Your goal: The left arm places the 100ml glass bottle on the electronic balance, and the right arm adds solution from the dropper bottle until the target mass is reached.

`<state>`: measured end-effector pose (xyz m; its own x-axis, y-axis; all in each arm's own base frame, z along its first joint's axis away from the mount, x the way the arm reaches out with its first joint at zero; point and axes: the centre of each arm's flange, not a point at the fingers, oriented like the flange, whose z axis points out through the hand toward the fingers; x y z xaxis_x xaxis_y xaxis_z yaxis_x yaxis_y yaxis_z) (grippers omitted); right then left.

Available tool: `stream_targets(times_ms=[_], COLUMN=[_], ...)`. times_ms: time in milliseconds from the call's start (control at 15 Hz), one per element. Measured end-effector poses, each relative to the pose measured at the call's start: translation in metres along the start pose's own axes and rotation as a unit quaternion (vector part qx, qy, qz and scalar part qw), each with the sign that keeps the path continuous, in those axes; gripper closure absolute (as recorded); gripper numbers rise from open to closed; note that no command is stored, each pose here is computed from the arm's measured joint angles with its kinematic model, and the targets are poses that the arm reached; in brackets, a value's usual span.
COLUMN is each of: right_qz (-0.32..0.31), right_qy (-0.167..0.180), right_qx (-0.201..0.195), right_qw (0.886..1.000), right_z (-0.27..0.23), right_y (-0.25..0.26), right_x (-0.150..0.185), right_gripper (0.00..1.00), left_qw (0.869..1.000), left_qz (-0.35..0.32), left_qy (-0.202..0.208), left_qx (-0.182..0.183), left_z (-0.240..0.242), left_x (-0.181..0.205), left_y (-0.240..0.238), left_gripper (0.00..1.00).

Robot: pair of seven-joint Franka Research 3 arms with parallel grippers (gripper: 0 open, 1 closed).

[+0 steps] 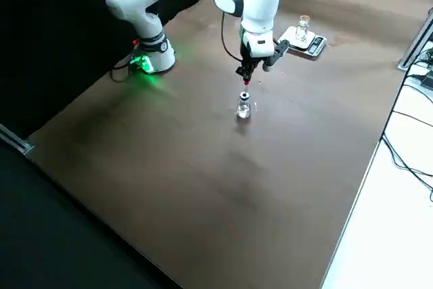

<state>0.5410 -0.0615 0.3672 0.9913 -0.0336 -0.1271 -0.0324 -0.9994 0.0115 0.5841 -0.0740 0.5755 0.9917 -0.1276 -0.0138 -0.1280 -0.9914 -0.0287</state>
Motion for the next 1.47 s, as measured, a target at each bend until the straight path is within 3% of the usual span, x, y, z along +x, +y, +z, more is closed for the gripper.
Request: stream_targets(times_ms=[1467], right_qz=[0.000], right_qy=[-0.021], right_qx=[0.001], right_qw=[1.000], right_z=[0.0015], right_y=[-0.0006], right_x=[-0.0037], right_gripper=[0.96], left_qw=[1.000], left_qz=[0.002], left_qy=[-0.002], left_qx=[0.000], left_z=[0.0018], left_x=[0.0005], left_y=[0.0021], left_gripper=[0.00])
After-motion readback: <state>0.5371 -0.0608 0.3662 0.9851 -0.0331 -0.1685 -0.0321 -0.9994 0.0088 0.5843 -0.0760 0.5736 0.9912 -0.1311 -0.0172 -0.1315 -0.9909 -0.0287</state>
